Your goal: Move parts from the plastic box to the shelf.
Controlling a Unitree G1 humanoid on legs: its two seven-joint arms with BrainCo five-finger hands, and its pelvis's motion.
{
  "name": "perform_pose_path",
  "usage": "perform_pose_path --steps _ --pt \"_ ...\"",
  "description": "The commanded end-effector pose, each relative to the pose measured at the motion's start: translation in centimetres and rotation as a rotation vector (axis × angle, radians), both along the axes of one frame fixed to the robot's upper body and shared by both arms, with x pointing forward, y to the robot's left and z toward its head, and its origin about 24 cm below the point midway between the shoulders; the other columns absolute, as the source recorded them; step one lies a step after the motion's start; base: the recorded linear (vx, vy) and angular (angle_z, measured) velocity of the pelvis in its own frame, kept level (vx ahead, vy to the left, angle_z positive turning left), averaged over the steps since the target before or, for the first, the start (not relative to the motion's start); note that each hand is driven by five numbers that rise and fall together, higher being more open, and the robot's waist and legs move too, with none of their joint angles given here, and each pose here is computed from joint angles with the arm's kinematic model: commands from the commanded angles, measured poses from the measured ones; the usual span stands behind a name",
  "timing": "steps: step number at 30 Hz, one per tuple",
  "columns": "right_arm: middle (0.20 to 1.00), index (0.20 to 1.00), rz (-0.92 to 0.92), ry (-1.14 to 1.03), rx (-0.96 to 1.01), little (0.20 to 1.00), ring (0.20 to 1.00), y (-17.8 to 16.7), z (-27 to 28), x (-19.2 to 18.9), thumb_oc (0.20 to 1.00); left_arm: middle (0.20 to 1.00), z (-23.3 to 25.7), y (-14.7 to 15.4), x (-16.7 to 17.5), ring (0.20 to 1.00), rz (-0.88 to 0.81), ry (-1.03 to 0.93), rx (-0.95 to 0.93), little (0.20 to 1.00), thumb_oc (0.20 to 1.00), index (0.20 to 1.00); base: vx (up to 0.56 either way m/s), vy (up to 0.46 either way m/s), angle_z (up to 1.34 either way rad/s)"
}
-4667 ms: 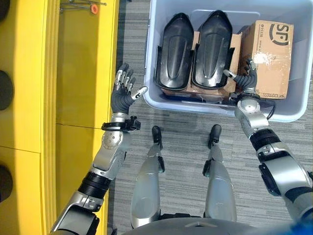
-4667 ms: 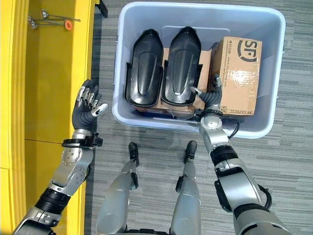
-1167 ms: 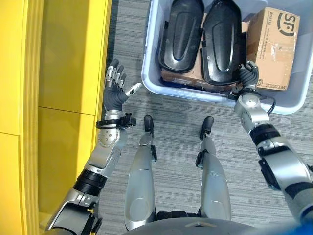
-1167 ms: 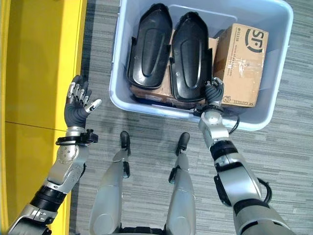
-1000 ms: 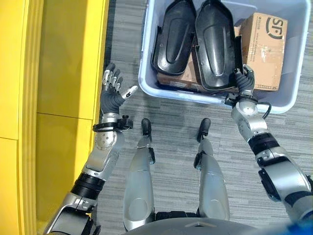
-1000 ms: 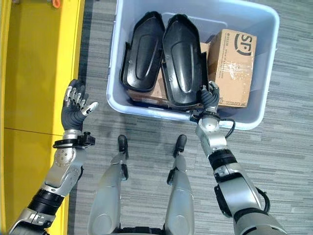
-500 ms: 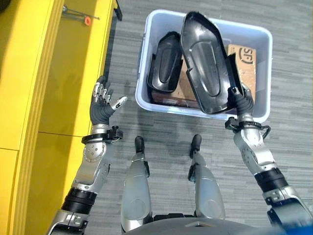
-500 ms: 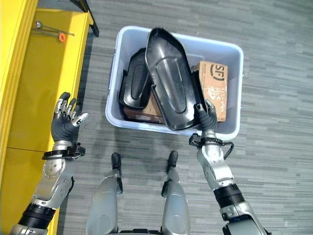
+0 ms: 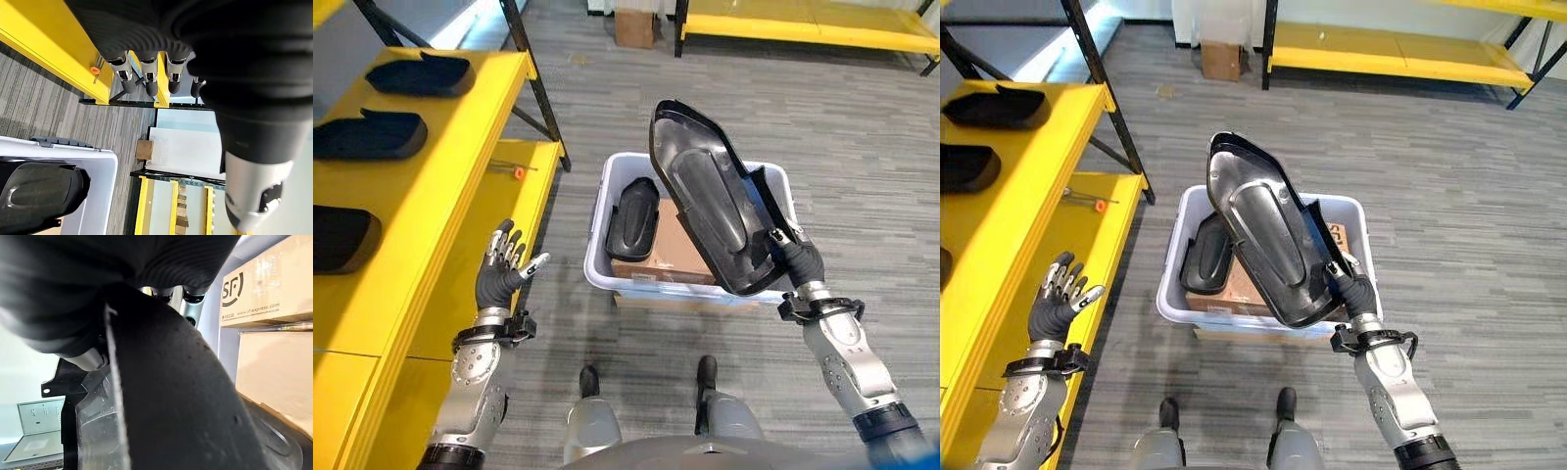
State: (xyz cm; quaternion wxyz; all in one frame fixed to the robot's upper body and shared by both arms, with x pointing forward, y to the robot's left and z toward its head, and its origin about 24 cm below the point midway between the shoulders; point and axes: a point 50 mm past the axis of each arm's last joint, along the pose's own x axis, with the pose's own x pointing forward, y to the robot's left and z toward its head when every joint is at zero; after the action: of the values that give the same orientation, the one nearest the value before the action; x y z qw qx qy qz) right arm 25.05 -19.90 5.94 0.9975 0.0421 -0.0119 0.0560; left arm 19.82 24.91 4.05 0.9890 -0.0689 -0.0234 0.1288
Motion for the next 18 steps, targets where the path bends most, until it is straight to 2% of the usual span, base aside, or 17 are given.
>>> perform_pose_path --steps 1,5,9,11,14,18 --pt "0.2 0.2 0.042 -0.208 0.045 0.2 0.2 0.4 4.2 1.1 0.2 1.0 1.4 0.3 0.2 1.0 -0.04 -0.068 0.039 1.0 1.0 1.0 -0.11 -0.205 0.04" --pt "0.2 0.2 0.027 -0.254 0.033 0.2 0.2 0.0 5.3 1.6 0.2 1.0 1.1 -0.6 0.4 1.0 -0.084 -0.058 0.023 1.0 1.0 1.0 -0.1 -0.126 0.17" --pt "0.2 0.2 0.003 -0.249 0.008 0.2 0.2 -0.8 5.1 0.8 0.2 1.0 0.6 -1.7 0.5 1.0 -0.14 -0.046 0.005 1.0 1.0 1.0 -0.23 -0.127 1.33" --pt "0.2 0.2 -0.008 -0.22 0.069 0.2 0.2 -1.2 4.3 -0.2 0.2 1.0 0.8 -2.1 0.8 1.0 -0.159 -0.055 0.0 1.0 1.0 1.0 -0.2 -0.053 0.15" --pt "0.2 0.2 -0.032 -0.166 0.137 0.2 0.2 -1.3 3.0 -1.5 0.2 1.0 1.3 -2.4 1.2 1.0 -0.176 -0.076 0.006 1.0 1.0 1.0 0.04 0.166 1.78" --pt "0.2 0.2 -0.047 -0.159 0.14 0.2 0.2 -1.8 2.8 -2.3 0.2 1.0 1.5 -2.7 1.4 1.0 -0.192 -0.088 -0.003 1.0 1.0 1.0 0.06 0.27 0.92"
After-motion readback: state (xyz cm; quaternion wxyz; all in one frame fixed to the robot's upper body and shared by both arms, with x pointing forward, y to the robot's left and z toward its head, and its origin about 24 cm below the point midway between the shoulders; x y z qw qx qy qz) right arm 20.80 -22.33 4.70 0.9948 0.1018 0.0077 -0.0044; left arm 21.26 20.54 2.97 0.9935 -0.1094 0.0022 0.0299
